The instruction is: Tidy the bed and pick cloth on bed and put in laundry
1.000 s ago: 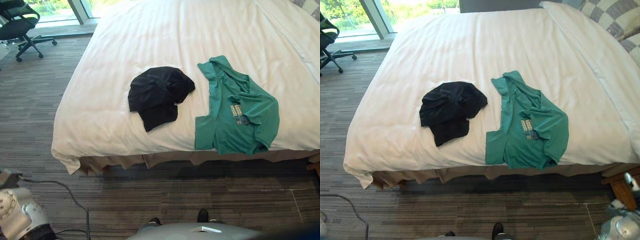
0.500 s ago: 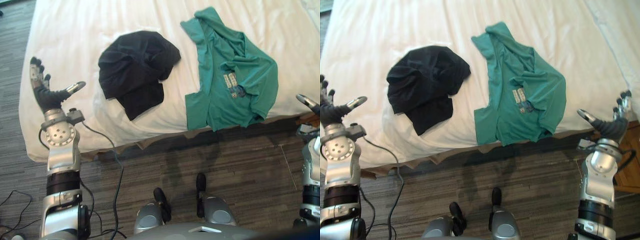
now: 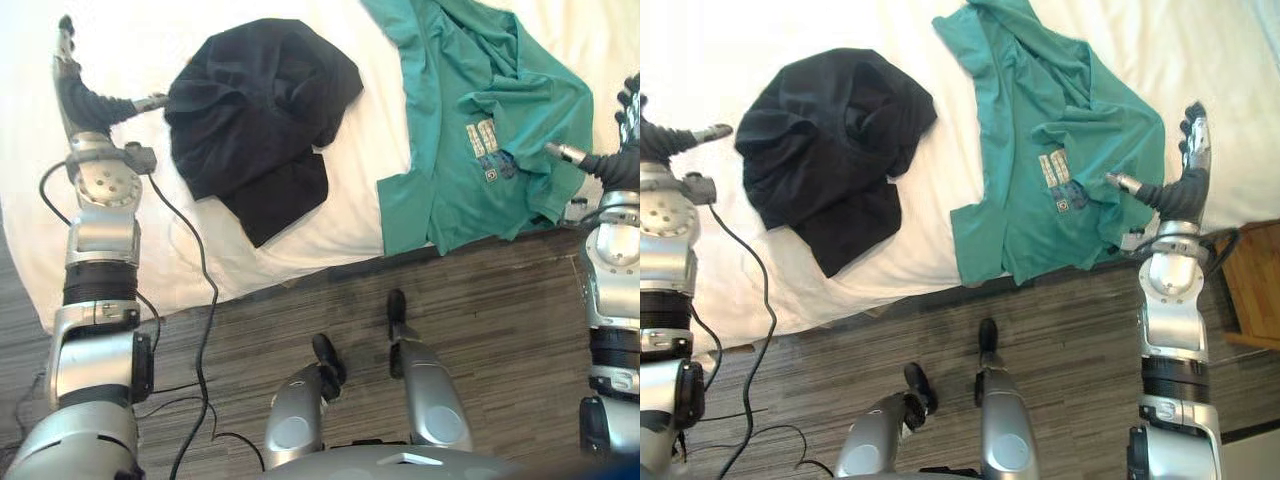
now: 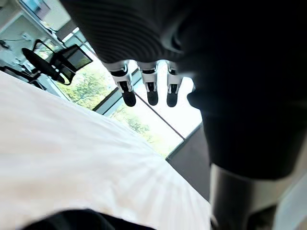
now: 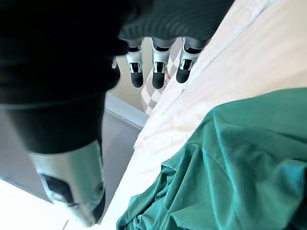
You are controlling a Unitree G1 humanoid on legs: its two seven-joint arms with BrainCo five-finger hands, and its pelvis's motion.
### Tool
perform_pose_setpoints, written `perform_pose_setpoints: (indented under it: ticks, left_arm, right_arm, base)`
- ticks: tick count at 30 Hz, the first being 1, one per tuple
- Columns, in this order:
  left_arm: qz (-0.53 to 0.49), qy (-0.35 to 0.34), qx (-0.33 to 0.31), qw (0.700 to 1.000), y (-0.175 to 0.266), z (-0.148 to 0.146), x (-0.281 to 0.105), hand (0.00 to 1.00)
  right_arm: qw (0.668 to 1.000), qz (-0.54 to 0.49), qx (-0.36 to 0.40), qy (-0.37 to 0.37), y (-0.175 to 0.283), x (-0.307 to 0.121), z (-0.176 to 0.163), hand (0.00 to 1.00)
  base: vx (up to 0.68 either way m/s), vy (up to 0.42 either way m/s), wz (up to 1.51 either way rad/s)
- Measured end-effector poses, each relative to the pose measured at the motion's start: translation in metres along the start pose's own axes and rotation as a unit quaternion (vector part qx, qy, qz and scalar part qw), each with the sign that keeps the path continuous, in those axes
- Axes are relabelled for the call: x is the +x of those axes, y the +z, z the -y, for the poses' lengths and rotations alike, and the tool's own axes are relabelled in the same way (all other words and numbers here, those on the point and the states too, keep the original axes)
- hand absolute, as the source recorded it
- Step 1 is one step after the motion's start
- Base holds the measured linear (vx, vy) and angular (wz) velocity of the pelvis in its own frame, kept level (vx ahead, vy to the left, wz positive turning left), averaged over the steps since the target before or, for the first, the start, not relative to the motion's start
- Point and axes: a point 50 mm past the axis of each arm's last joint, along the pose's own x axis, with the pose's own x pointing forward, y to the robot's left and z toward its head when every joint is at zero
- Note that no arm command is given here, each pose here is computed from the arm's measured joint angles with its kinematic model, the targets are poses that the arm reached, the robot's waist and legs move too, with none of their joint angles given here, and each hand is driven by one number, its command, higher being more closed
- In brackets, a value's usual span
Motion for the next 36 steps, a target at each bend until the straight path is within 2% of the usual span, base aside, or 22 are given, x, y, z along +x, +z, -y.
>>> perform_pose_setpoints:
  ticks: [6, 9, 15, 18, 19, 24, 31, 34, 36]
  left_arm:
    - [0.037, -0.068, 0.015, 0.997, 0.024, 0.035, 0.000, 0.00]
    - [0.045, -0.121, -0.002, 0.992, 0.034, 0.069, -0.013, 0.00]
    - [-0.027, -0.219, -0.008, 0.975, 0.009, 0.118, -0.059, 0.00]
    - [-0.055, -0.239, -0.015, 0.969, 0.000, 0.127, -0.073, 0.00]
    - [-0.060, -0.237, -0.018, 0.969, -0.001, 0.128, -0.075, 1.00]
    - [-0.055, -0.228, 0.034, 0.972, -0.005, 0.122, -0.066, 1.00]
    - [-0.051, -0.221, 0.071, 0.971, -0.007, 0.116, -0.053, 1.00]
    - [-0.004, -0.251, 0.093, 0.963, 0.000, 0.114, -0.063, 1.00]
    - [0.035, -0.289, 0.080, 0.953, 0.002, 0.107, -0.078, 1.00]
  right_arm:
    - [1.000, 0.006, 0.002, -0.006, 0.003, -0.020, -0.001, 0.00]
    - [1.000, 0.000, 0.018, -0.020, 0.003, -0.036, 0.000, 0.00]
    - [0.998, -0.019, 0.057, -0.029, 0.002, -0.051, -0.011, 0.00]
    - [0.998, 0.001, 0.055, -0.032, 0.011, -0.051, -0.011, 0.00]
    - [0.998, 0.009, 0.051, -0.033, 0.015, -0.051, -0.011, 0.00]
    - [0.997, 0.032, 0.061, -0.033, 0.026, -0.048, -0.013, 0.00]
    - [0.993, 0.077, 0.089, -0.034, 0.048, -0.044, -0.018, 0.00]
    - [0.992, 0.105, 0.068, -0.029, 0.059, -0.042, -0.015, 0.00]
    - [0.991, 0.128, 0.019, -0.018, 0.064, -0.037, -0.009, 0.00]
  base:
    - [0.03, 0.040, -0.11]
    - [-0.01, 0.139, 0.06]
    - [0.00, 0.050, -0.11]
    - [-0.01, -0.009, -0.23]
    - [-0.03, -0.006, -0.14]
    - [-0.06, 0.001, -0.14]
    - [-0.05, -0.014, -0.05]
    - [0.01, -0.004, 0.03]
    - [0.06, -0.014, 0.24]
